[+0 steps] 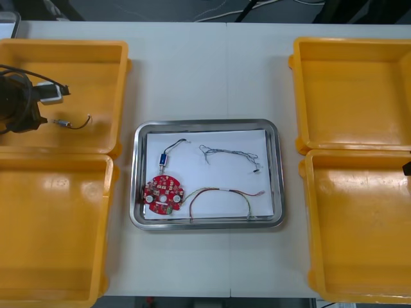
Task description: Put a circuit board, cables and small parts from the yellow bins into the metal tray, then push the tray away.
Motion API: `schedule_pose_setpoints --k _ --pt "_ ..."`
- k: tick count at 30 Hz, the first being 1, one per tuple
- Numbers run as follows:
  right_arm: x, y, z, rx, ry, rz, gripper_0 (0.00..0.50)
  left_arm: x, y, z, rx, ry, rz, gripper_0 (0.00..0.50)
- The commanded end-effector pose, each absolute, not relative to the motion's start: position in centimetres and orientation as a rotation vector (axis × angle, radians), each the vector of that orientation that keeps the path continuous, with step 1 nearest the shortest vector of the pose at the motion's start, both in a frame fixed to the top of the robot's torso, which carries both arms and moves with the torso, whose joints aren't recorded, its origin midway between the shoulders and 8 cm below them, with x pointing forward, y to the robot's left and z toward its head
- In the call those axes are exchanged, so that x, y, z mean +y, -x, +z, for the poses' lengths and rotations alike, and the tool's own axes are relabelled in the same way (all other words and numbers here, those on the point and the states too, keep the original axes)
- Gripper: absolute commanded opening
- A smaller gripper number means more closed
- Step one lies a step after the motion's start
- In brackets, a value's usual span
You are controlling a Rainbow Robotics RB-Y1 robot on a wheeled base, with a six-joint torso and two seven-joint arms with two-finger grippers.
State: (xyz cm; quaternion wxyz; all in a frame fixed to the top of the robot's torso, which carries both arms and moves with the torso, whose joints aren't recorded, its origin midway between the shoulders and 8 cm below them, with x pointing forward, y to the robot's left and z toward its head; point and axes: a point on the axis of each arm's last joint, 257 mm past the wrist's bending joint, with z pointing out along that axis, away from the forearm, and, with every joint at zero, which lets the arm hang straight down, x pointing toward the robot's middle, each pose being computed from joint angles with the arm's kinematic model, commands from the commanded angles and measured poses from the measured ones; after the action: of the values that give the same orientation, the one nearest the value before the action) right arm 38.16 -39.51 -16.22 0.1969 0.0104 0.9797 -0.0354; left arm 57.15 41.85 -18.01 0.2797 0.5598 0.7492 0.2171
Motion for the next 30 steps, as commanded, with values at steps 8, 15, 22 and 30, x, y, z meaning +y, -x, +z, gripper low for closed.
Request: schedule_pose_setpoints --k 8,15,22,30 --pt "-38.6 -39.8 -15.4 2.676 -0.039 -0.057 0.500 37.8 -58.0 -20.1 2.017 -1.472 0.519 0.500" --pt "-38.2 -40.5 -15.2 2.655 -0.030 -0.051 0.500 36.4 -58.0 -21.3 2.011 -1.495 0.507 0.500" --pt "-37.7 -41.1 -15.0 2.628 -0.016 -0.033 0.500 36.4 -58.0 -21.6 2.015 -1.498 0.513 0.500" --pt "-37.7 -41.2 -14.9 2.624 0.009 -0.035 0.500 36.7 -58.2 -21.6 2.014 -1.491 0.525 0.045"
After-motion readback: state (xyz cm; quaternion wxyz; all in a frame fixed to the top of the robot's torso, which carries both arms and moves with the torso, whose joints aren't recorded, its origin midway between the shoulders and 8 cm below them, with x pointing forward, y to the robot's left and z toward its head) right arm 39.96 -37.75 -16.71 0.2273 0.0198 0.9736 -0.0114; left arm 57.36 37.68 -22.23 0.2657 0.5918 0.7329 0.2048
